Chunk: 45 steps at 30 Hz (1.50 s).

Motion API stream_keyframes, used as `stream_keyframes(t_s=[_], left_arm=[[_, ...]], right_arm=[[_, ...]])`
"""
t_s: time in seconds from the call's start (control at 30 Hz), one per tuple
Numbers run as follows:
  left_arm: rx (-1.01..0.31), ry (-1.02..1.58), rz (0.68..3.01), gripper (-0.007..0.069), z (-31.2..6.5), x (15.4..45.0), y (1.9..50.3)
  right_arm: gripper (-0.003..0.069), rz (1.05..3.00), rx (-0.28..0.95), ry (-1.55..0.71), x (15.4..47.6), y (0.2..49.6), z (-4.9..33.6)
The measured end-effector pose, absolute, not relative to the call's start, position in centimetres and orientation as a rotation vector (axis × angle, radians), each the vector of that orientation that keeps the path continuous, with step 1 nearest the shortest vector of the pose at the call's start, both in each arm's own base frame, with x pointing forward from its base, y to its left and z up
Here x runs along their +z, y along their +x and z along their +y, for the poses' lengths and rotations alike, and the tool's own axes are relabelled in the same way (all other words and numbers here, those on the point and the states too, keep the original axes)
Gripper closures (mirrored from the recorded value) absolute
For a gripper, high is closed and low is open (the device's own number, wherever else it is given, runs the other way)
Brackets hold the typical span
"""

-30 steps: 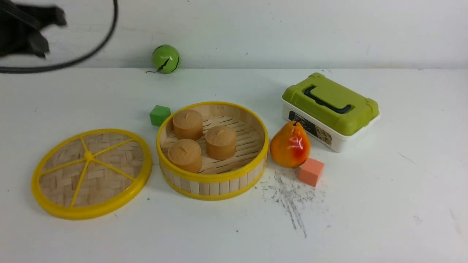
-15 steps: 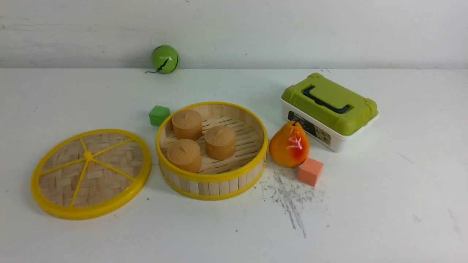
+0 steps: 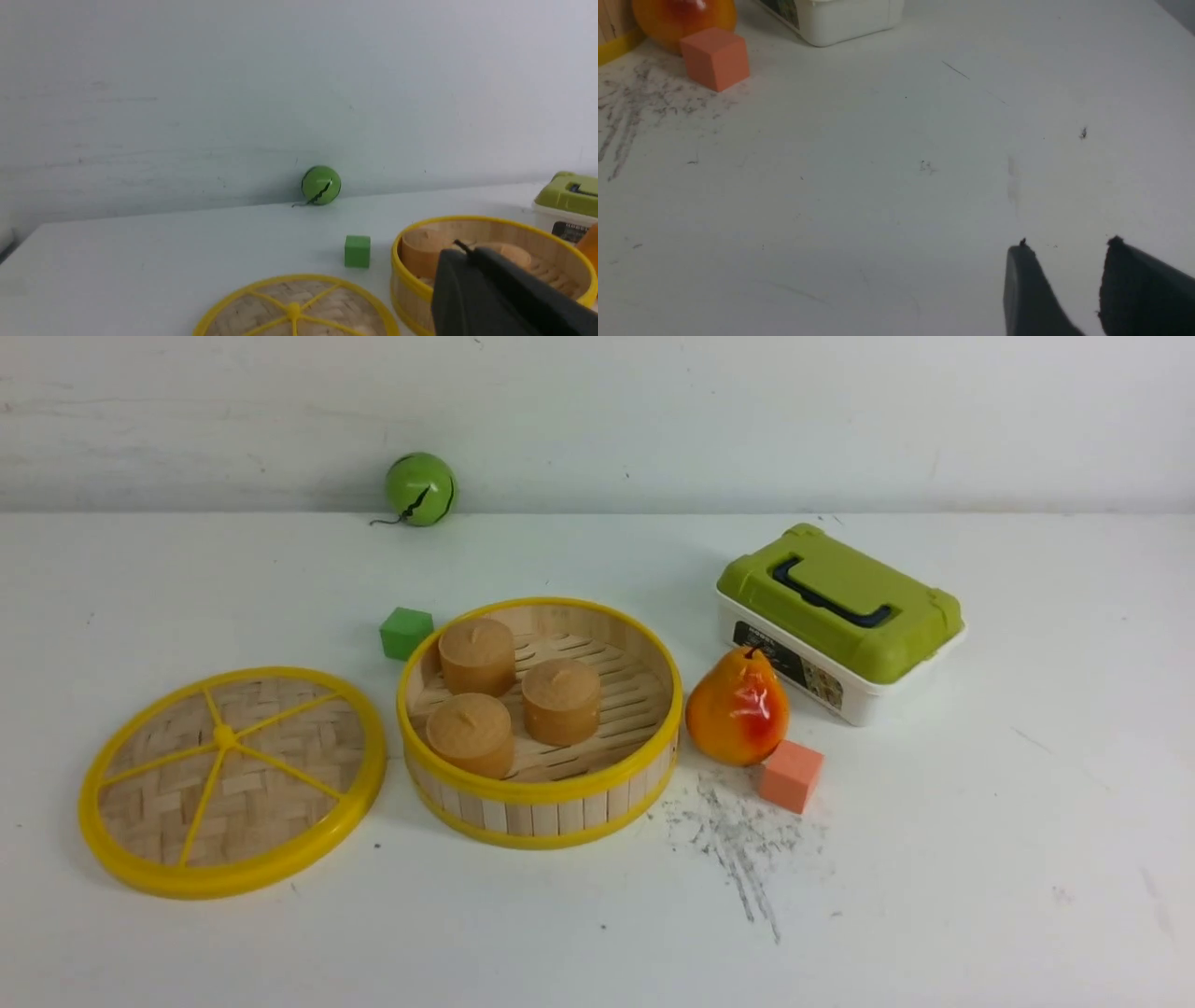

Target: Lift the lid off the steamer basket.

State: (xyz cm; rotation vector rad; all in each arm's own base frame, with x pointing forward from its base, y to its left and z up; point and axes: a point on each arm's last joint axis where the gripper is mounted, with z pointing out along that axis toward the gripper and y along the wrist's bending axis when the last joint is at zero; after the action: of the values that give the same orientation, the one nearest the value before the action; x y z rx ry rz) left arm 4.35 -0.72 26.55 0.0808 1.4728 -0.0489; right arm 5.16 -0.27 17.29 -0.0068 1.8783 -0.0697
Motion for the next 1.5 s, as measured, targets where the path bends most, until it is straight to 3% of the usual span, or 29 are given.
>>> stream_keyframes(t_s=[0.07,0.33,0.47,0.73,1.5], left_arm=[[-0.08,0.112,1.518,0.0638,-0.7,25.7,4.9],[0.0,0.098,1.588,0.0637,-0.5,22.8,5.7],[-0.071,0.004,1.608,0.0637,-0.4,19.7,5.6],[-0.144,-0.125,1.868,0.0637,-0.3,17.1,5.3],[-0.143,-0.129,1.89,0.0626,-0.3,16.9,5.2]], right_arm=[[0.0419,1.878,-0.07,-0.007,17.3,5.2,-0.3],[0.0419,1.878,-0.07,-0.007,17.3,5.2,-0.3],[0.0419,1.879,-0.07,-0.007,17.3,5.2,-0.3],[0.0419,1.88,-0.07,-0.007,17.3,5.2,-0.3],[0.0419,1.88,-0.07,-0.007,17.3,5.2,-0.3]])
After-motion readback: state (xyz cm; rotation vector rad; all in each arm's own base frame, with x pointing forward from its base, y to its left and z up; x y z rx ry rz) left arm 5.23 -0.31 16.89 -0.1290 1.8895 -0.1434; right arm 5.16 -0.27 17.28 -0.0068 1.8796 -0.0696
